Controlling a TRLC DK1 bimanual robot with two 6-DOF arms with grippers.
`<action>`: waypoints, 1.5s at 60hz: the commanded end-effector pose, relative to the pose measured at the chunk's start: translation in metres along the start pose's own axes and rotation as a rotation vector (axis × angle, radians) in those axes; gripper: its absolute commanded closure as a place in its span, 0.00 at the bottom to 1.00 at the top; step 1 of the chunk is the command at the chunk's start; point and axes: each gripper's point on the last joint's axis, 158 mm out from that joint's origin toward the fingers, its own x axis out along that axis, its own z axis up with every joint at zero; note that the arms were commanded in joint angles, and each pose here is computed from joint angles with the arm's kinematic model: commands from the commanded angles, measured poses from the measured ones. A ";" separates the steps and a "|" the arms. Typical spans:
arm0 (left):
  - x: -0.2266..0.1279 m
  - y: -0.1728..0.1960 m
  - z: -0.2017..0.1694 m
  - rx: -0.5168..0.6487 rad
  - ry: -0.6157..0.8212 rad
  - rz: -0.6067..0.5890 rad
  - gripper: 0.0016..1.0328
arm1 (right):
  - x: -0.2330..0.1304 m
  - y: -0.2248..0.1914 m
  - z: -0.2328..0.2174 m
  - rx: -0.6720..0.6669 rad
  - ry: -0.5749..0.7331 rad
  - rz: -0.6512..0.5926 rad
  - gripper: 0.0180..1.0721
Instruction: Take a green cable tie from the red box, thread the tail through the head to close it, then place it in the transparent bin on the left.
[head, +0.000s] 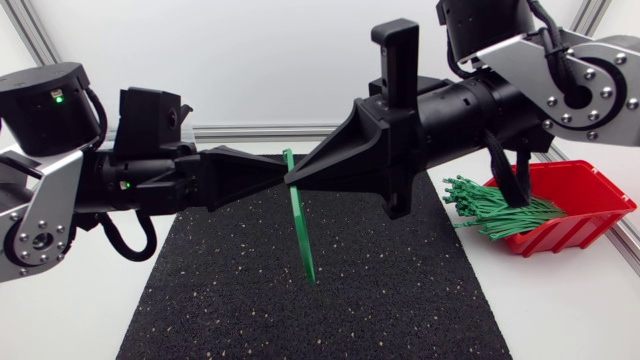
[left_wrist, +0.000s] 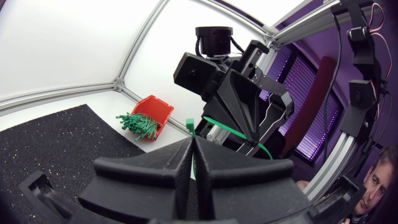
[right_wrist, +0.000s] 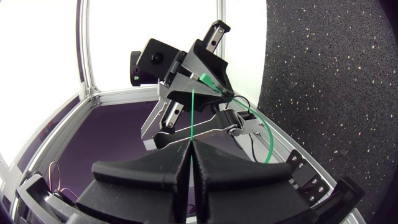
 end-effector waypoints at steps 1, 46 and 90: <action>0.000 -0.004 -0.005 0.029 -0.002 -0.006 0.97 | 0.003 0.002 0.002 0.036 0.011 0.000 0.95; -0.002 0.004 0.008 0.051 -0.037 0.051 0.97 | 0.005 -0.011 0.010 0.036 0.005 0.002 0.95; 0.004 -0.022 -0.010 0.061 -0.018 0.005 0.97 | -0.012 0.001 0.026 -0.019 -0.058 0.028 0.95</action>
